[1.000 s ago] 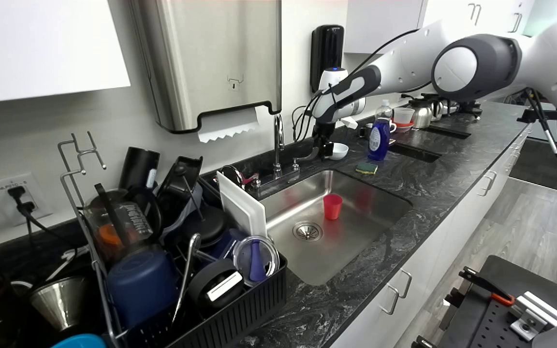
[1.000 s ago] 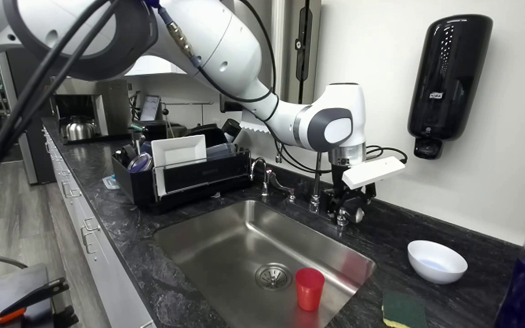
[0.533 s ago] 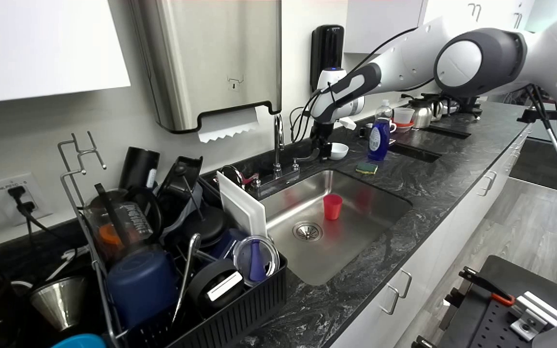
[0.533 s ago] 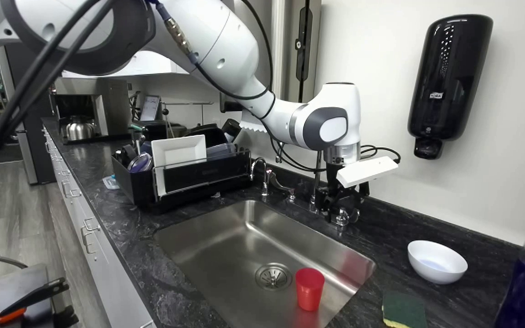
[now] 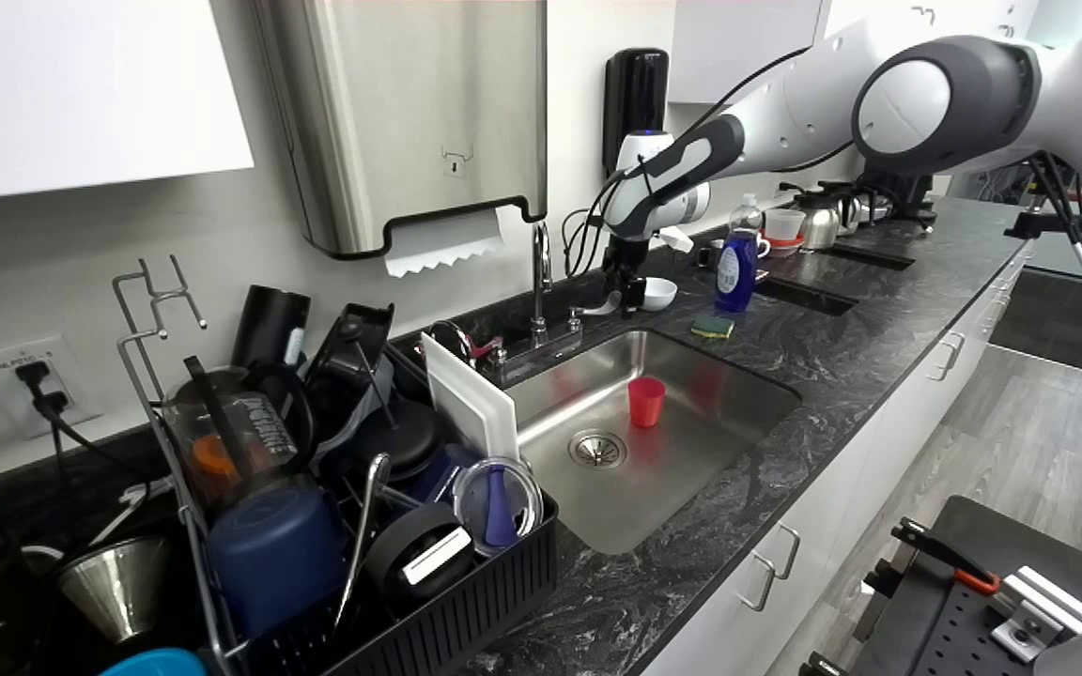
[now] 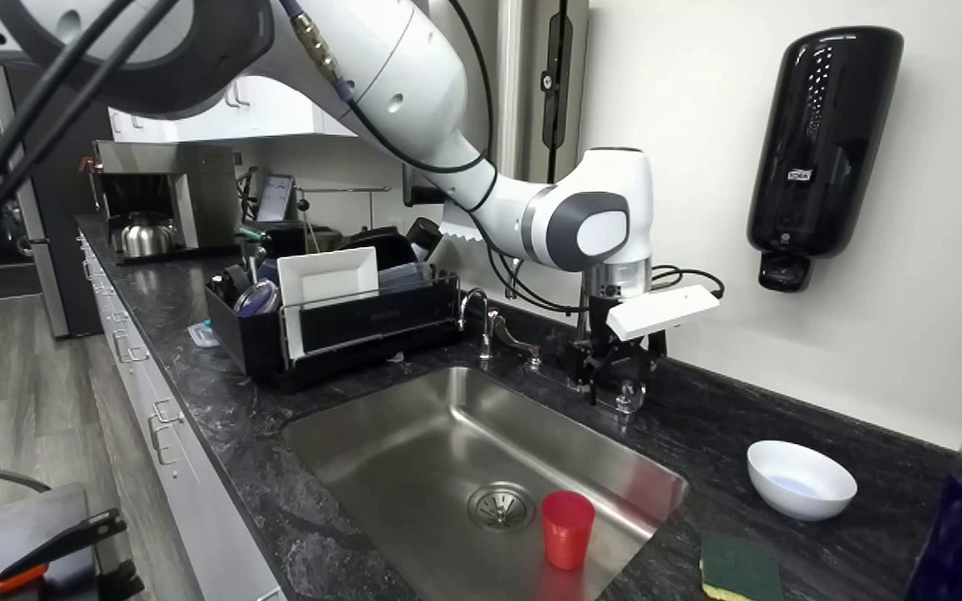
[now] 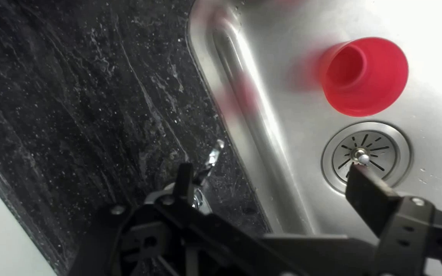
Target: Use the faucet handle on the right to open the faucet
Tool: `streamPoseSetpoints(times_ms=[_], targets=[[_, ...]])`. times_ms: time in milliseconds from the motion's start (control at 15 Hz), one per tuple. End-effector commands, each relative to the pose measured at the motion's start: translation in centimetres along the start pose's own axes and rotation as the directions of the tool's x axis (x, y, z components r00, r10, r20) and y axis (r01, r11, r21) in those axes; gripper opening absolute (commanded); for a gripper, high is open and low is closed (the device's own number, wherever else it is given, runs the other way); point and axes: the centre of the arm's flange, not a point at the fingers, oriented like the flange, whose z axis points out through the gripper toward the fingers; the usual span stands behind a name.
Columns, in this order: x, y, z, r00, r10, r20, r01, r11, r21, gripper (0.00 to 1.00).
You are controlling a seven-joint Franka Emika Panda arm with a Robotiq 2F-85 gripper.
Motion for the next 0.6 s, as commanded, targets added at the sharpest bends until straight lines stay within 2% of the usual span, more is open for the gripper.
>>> streamPoseSetpoints(times_ms=[0,533], targets=[[-0.26,-2.05,-0.96,1.0,-0.016,-0.023,0.017,0.999,0.032,1.0],[0.09,-2.8,-1.3,0.999,-0.02,-0.028,0.021,0.999,0.04,1.0]])
